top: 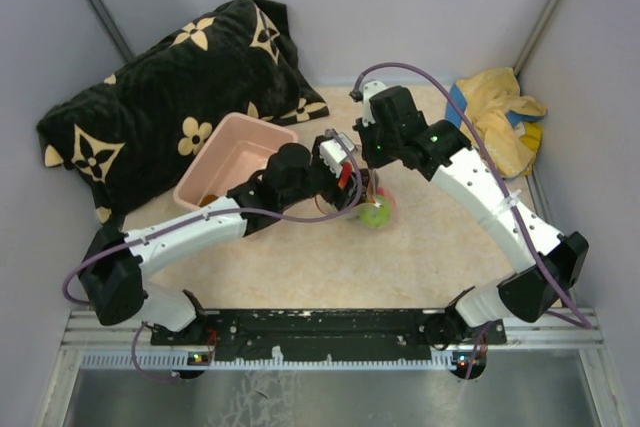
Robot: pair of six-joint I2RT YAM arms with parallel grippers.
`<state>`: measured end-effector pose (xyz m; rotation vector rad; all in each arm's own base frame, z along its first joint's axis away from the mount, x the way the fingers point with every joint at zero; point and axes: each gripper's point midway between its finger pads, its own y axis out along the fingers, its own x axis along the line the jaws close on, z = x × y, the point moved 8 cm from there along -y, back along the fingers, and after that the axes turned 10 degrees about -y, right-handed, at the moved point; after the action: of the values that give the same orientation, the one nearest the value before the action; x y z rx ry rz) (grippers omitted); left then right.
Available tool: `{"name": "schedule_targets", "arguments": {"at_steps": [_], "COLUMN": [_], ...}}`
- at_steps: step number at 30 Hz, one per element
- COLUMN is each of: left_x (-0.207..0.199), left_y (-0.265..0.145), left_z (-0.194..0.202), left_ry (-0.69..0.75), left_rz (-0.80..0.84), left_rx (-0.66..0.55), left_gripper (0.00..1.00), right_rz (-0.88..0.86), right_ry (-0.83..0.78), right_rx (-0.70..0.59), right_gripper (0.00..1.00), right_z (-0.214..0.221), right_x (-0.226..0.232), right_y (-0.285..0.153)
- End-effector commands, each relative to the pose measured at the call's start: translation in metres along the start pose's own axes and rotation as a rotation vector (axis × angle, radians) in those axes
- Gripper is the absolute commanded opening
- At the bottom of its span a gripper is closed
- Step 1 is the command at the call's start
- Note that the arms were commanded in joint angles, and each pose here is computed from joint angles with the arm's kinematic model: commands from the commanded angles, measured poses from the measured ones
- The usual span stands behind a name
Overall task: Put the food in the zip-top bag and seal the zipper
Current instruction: Place the fake fruit in the zipper food storage bag, then pick up the fake fruit from the bin.
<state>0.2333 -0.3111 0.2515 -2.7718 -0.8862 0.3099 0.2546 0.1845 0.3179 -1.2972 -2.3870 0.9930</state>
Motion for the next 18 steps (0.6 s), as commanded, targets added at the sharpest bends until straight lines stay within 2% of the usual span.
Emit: {"name": "schedule_targets", "arguments": {"at_steps": [1, 6, 9, 14, 18], "left_x": [-0.006, -0.002, 0.003, 0.018, 0.029], "left_y": [-0.016, -0.031, -0.037, -0.052, -0.068], "left_z": [-0.029, -0.045, -0.047, -0.043, -0.045], "left_ry": [-0.014, -0.047, -0.077, -0.194, -0.305], "left_rz": [-0.001, -0.063, -0.126, -0.251, -0.348], "left_rx": [-0.089, -0.128, -0.112, -0.064, -0.074], "left_gripper": [0.87, 0.95, 0.95, 0.95, 0.96], "right_rz": [0.028, 0.06, 0.077, 0.099, 0.077], "right_ry": [0.012, 0.013, 0.0, -0.009, 0.027], "right_rx": [-0.131, -0.167, -0.181, -0.175, -0.166], "right_gripper": [0.0, 0.0, 0.0, 0.0, 0.0], "right_z": [-0.021, -0.023, -0.027, -0.027, -0.022], "right_x": [-0.006, -0.009, -0.01, -0.016, -0.02], "right_y": [-0.007, 0.001, 0.009, 0.022, 0.029]}}
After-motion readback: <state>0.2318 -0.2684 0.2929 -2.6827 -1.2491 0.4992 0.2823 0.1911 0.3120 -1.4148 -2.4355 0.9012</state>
